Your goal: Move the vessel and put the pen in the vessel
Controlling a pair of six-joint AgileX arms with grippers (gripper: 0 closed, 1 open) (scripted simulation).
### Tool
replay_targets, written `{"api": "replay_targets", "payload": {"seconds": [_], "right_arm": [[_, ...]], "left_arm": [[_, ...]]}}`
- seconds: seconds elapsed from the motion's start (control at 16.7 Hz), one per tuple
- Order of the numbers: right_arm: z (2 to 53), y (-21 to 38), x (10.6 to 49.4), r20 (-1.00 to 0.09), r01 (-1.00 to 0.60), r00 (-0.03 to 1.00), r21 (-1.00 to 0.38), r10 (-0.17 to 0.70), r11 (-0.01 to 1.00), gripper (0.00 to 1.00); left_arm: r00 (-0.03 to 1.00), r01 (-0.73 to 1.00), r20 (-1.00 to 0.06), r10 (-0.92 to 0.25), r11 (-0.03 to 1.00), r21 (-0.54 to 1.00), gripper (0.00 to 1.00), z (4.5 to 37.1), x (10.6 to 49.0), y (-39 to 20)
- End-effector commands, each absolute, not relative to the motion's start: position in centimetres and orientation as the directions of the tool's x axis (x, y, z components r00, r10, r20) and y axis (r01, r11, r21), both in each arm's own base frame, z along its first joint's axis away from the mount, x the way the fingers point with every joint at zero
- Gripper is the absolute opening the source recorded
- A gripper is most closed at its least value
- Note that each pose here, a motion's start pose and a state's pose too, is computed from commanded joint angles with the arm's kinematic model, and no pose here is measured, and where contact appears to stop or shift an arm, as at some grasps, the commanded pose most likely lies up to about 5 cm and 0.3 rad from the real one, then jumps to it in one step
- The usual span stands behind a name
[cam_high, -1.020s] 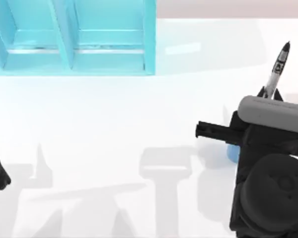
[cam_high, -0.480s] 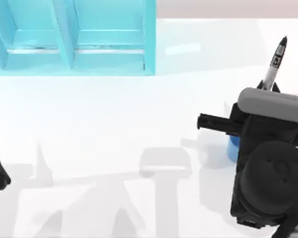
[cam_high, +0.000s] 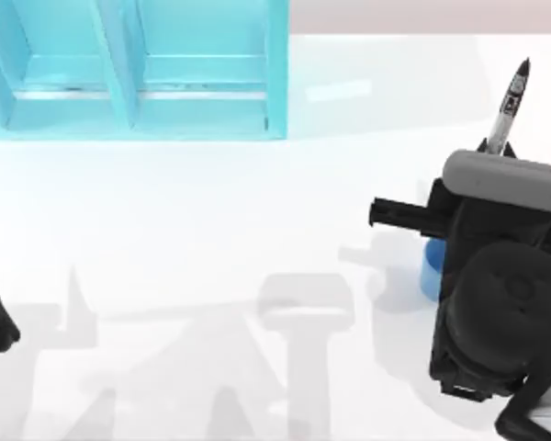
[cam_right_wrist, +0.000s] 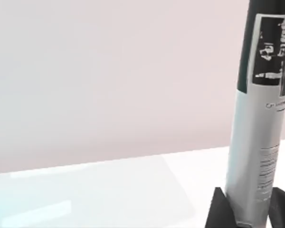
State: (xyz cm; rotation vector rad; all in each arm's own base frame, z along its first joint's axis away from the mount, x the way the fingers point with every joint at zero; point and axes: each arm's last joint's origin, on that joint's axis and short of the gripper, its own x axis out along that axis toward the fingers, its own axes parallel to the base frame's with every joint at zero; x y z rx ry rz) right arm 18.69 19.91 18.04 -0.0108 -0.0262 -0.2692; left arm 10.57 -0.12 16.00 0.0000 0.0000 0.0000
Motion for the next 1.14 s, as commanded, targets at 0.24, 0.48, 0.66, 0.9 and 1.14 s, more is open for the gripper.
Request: {"api": "replay_targets", "payload": {"seconds": [0.24, 0.48, 0.66, 0.9, 1.14], "right_arm": [[18.04, 19.91, 18.69, 0.027, 0.266, 0.964, -0.007, -0.266, 0.964, 0.30], [18.04, 19.91, 18.69, 0.027, 0.266, 0.964, -0.007, -0.266, 0.964, 0.60], [18.04, 19.91, 18.69, 0.027, 0.266, 0.964, -0.007, -0.266, 0.964, 0.83], [18.04, 19.91, 18.69, 0.027, 0.266, 0.964, -0.007, -0.266, 0.964, 1.00], [18.04, 19.91, 18.69, 0.027, 0.266, 0.964, -0.007, -0.266, 0.964, 1.00]], "left_arm": [[1.000, 0.000, 0.000, 0.000, 1.000, 0.000, 1.00, 16.00, 10.57, -0.12], [1.000, 0.000, 0.000, 0.000, 1.000, 0.000, 1.00, 16.00, 10.57, -0.12], [1.000, 0.000, 0.000, 0.000, 1.000, 0.000, 1.00, 16.00, 10.57, -0.12], [1.000, 0.000, 0.000, 0.000, 1.000, 0.000, 1.00, 16.00, 10.57, -0.12], [1.000, 0.000, 0.000, 0.000, 1.000, 0.000, 1.00, 16.00, 10.57, -0.12]]}}
